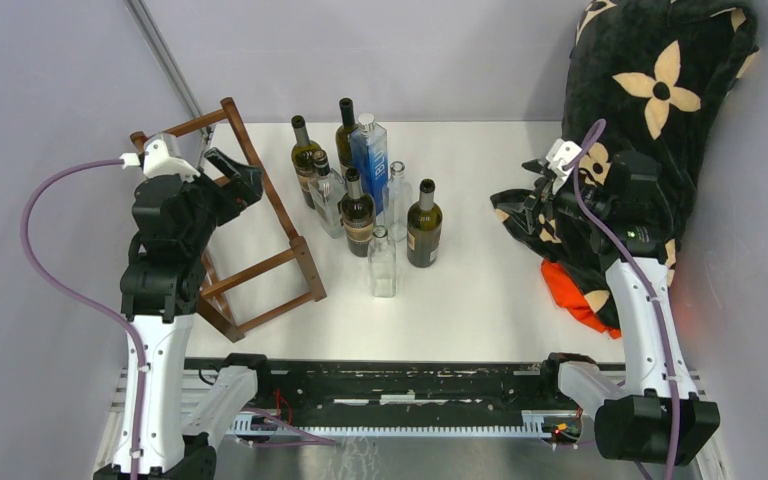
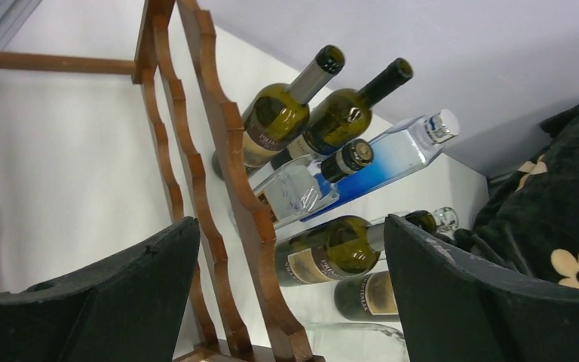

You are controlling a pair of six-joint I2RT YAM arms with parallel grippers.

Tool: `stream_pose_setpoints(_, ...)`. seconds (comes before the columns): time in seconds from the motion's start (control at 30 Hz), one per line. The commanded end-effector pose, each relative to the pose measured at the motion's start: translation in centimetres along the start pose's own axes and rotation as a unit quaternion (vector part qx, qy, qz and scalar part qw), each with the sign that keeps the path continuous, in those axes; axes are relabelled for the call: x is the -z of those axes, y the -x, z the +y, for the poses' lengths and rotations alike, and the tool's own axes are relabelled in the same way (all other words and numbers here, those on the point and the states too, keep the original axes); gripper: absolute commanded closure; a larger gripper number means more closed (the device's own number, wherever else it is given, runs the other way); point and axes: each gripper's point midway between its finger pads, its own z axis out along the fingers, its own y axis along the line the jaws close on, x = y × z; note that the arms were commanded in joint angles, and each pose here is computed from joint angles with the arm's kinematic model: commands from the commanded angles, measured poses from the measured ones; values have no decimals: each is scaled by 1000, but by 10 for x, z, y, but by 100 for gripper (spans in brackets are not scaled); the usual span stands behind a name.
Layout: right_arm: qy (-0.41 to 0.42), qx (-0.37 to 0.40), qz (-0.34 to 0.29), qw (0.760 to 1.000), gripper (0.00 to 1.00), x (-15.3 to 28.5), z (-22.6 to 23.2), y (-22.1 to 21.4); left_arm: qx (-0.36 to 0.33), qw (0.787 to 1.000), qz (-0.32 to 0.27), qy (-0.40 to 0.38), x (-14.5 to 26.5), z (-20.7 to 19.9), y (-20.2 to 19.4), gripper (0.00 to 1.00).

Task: Put the wine bottle on the wine rack
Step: Adjust the wine rack at the center of the board.

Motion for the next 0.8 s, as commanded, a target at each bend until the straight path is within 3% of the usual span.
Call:
stream_pose_setpoints(0.0,32,41,-27,998,2,-12,7,5,35,999,2,27,-7,9,-5,4)
stream_pose_setpoints(0.23,45,40,-12,998,2,-20,13,-8,33,996,3,77,-20,25,-3,5)
stream_pose_setpoints(0.77,55,30,-13,998,2,-23,25,-8,2,996,-10,87,-22,24,13,5)
